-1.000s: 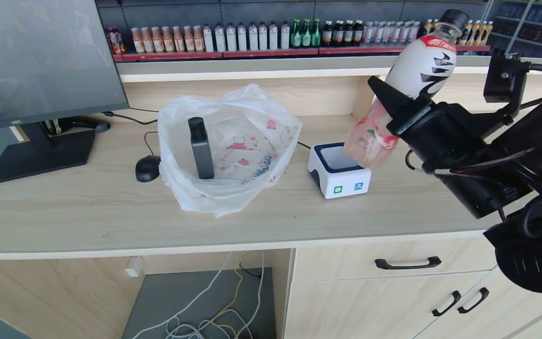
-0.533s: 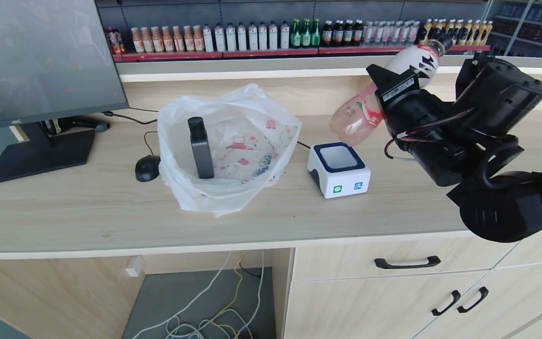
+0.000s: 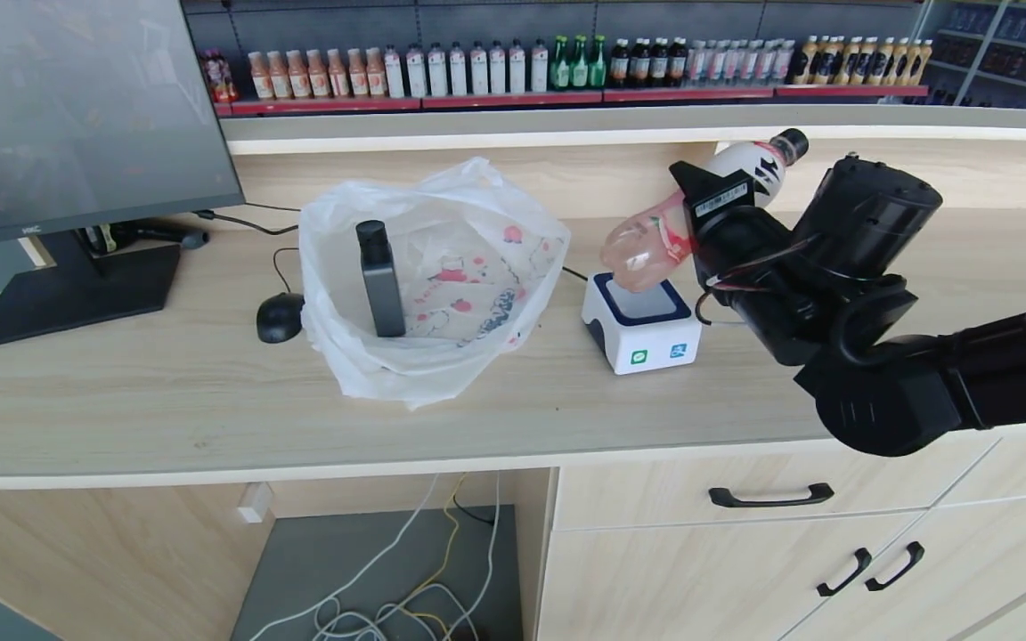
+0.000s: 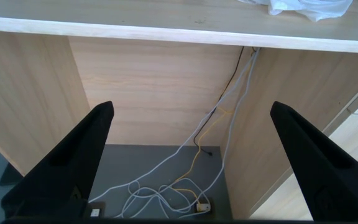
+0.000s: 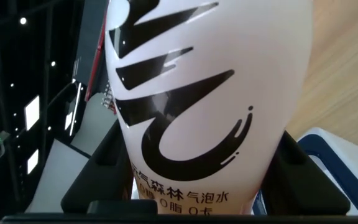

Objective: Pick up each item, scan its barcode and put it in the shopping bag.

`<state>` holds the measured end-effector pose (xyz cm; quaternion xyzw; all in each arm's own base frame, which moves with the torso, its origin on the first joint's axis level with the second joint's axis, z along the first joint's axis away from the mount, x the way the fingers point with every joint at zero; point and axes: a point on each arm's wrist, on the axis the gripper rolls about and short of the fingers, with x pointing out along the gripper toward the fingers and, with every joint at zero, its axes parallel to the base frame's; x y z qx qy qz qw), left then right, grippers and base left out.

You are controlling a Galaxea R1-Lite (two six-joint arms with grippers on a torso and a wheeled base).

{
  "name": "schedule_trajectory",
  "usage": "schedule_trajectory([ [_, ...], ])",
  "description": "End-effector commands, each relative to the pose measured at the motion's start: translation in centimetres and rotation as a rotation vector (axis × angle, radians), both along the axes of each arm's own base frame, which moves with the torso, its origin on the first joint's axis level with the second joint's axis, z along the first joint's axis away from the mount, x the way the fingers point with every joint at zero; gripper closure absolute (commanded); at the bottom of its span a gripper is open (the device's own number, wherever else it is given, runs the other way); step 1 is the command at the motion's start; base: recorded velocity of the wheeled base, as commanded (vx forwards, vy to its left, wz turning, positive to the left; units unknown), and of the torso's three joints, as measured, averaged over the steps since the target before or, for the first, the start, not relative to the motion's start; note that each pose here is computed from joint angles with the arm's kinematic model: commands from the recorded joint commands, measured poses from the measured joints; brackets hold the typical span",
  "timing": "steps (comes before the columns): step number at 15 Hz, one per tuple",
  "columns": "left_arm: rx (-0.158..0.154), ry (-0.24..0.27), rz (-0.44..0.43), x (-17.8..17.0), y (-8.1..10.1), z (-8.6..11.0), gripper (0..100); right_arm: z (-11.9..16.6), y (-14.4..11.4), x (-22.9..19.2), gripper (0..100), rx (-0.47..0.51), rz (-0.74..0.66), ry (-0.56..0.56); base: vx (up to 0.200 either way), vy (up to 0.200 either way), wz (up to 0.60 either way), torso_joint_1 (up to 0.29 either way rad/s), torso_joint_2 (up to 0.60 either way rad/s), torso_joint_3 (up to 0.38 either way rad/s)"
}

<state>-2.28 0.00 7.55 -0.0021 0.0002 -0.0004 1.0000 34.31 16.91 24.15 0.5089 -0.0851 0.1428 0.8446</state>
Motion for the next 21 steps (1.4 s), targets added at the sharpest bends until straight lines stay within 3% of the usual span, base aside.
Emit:
schedule_trajectory([
  [1,0.0,0.0,0.001,0.0,0.0,0.0,0,-1.0,0.7,1.3,100,0.011,0.0,0.012,0.0,0.0,0.0,0.0,0.0,0.0],
  [5,0.0,0.0,0.001,0.0,0.0,0.0,0,-1.1,1.1,1.4,100,0.064,0.024,0.037,0.0,0.0,0.0,0.0,0.0,0.0],
  [21,0.0,0.0,-0.001,0.0,0.0,0.0,0,-3.2,0.7,2.4,100,0.092,0.01,0.096,0.0,0.0,0.0,0.0,0.0,0.0],
])
